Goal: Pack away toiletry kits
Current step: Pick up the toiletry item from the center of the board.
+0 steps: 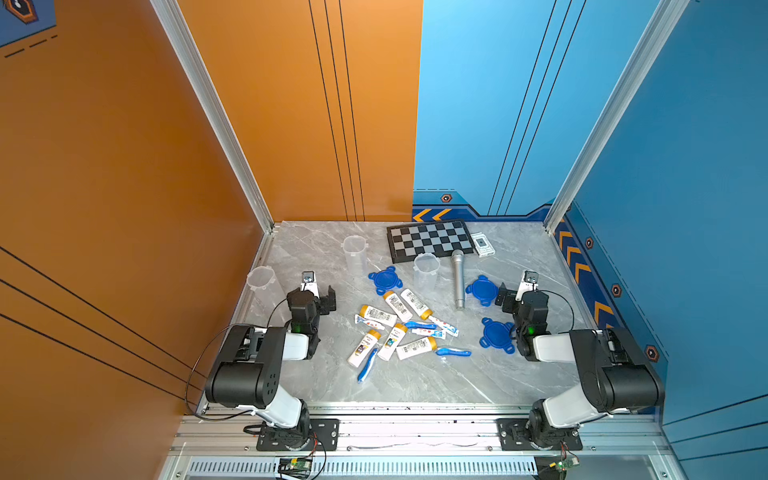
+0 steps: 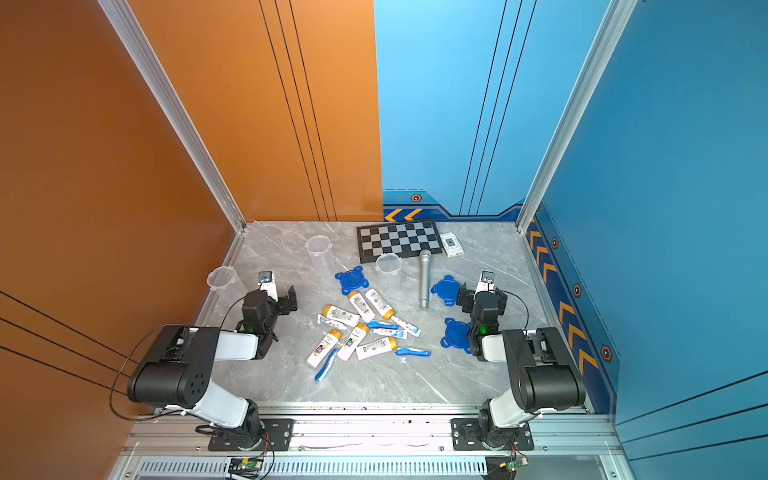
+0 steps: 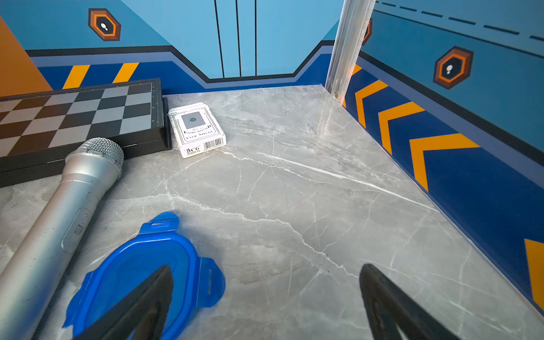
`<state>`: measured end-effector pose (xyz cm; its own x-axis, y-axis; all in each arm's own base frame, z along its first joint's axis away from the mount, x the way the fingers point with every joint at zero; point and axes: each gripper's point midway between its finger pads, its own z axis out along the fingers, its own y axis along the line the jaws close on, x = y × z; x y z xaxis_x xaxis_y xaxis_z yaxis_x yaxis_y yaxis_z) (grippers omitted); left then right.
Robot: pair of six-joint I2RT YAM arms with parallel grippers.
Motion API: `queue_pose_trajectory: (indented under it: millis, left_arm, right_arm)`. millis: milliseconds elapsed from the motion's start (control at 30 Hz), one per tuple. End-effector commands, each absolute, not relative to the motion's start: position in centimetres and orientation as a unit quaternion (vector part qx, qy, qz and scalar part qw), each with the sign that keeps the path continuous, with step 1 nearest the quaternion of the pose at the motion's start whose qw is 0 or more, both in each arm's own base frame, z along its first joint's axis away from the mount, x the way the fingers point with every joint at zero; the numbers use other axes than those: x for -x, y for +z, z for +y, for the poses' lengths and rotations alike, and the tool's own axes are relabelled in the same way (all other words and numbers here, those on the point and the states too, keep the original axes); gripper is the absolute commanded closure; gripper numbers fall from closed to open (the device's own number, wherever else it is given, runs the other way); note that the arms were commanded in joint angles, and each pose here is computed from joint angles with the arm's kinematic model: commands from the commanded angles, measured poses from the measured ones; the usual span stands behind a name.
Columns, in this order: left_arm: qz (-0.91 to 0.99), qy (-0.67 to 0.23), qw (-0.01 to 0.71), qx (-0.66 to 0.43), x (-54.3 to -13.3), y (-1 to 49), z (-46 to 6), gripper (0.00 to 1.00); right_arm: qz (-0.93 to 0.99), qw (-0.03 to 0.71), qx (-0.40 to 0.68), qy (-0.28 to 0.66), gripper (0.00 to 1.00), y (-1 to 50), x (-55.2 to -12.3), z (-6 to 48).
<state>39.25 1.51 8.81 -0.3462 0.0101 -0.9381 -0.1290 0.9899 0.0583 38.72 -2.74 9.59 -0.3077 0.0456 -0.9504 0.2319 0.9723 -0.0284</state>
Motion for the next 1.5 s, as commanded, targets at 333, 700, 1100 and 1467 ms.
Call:
queue_pose_trajectory:
  millis: [333, 700, 1100, 1467]
  left_arm:
    - [0.818, 0.059, 0.572, 0.03, -39.6, 9.0, 1.4, 0.01]
    - [0.818, 0.059, 0.572, 0.03, -39.6, 9.0, 1.4, 0.01]
    - [0.823, 0.079, 0.554, 0.094, -37.3, 13.1, 3.2, 0.01]
    - [0.922, -0.084, 0.349, 0.147, -29.1, 18.5, -7.4, 0.01]
  right_arm:
    - [0.804, 0.58, -0.095, -0.087, 0.0, 9.5, -38.8, -3.0]
    - [0.804, 0.58, -0.096, -0.087, 0.0, 9.6, -38.8, -3.1]
    - [0.791, 0.604, -0.035, -0.087, 0.0, 15.3, -36.7, 0.1]
    - [0.879, 0.475, -0.008, -0.046, 0.0, 21.9, -30.2, 8.9]
